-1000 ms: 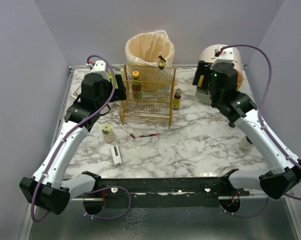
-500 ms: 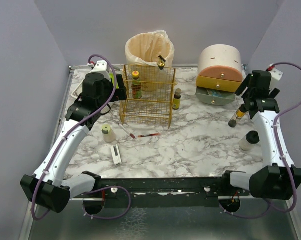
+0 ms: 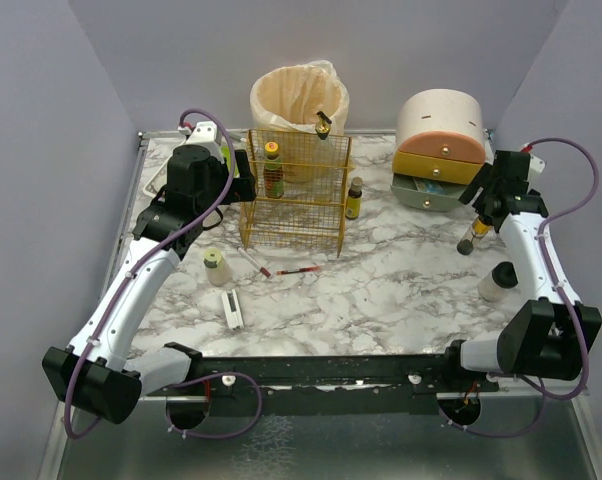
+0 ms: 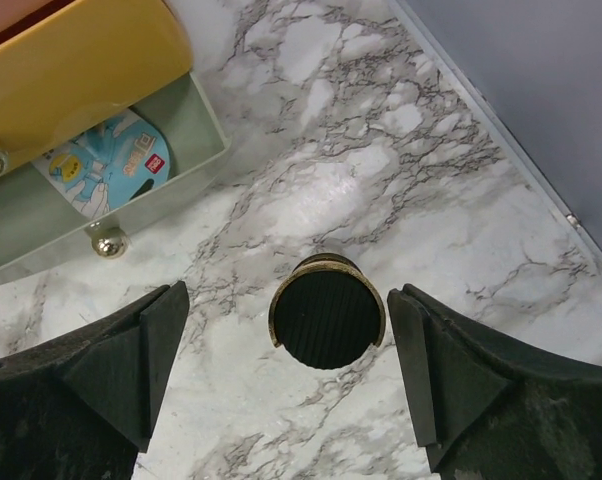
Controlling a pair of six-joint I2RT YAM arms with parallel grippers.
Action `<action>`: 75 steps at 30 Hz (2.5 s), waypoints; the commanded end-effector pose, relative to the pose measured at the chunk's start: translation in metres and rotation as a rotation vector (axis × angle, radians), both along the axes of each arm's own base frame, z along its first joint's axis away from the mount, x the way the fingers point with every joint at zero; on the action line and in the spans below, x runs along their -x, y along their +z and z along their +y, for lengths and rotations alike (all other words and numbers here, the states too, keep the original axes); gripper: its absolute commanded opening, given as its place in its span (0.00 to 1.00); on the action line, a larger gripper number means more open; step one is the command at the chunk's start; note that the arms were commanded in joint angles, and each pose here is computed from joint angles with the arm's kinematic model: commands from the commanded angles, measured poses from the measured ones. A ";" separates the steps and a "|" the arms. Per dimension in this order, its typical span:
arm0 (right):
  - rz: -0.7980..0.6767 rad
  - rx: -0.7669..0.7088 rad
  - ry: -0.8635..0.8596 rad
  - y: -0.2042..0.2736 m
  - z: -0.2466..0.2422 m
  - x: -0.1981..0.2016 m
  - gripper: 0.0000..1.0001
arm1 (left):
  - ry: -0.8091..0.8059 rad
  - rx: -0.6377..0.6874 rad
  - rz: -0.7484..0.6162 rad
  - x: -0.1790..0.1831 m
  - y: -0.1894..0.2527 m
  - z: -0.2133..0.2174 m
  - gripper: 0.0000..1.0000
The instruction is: Clear the kitchen counter
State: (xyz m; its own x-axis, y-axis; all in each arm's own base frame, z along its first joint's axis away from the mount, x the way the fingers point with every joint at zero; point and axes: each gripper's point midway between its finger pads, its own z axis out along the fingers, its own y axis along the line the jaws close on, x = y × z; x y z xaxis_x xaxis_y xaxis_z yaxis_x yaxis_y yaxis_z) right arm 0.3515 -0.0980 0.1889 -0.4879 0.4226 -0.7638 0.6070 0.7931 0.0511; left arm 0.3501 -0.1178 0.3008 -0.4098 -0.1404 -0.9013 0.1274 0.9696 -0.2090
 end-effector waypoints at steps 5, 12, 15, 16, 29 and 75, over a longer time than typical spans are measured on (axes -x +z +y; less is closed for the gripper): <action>0.007 -0.032 -0.002 -0.017 0.002 0.000 0.78 | -0.006 -0.012 0.007 0.001 -0.006 0.002 0.99; 0.031 0.008 -0.027 -0.021 -0.007 0.001 0.59 | -0.012 -0.011 0.012 0.002 -0.009 0.001 0.99; 0.035 0.017 -0.034 -0.023 -0.009 0.002 0.55 | -0.012 -0.009 0.011 0.002 -0.008 0.001 0.99; 0.037 0.019 -0.033 -0.024 -0.009 0.002 0.53 | -0.012 -0.010 0.011 0.002 -0.009 0.001 0.99; -0.076 -0.039 0.135 0.026 0.019 -0.006 0.00 | -0.017 -0.008 0.013 0.000 -0.009 0.000 0.99; -0.490 -0.040 0.979 0.243 0.429 -0.060 0.00 | 0.034 -0.022 0.012 0.005 -0.008 0.011 0.99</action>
State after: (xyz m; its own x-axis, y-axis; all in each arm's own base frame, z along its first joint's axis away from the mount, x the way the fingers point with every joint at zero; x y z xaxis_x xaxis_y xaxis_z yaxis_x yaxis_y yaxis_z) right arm 0.3957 0.3331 0.4057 -0.3823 0.0303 -0.9236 -0.3973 0.8970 0.1939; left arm 0.3507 -0.1168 0.2867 -0.4378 -0.1366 -0.8886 0.1155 0.9717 -0.2063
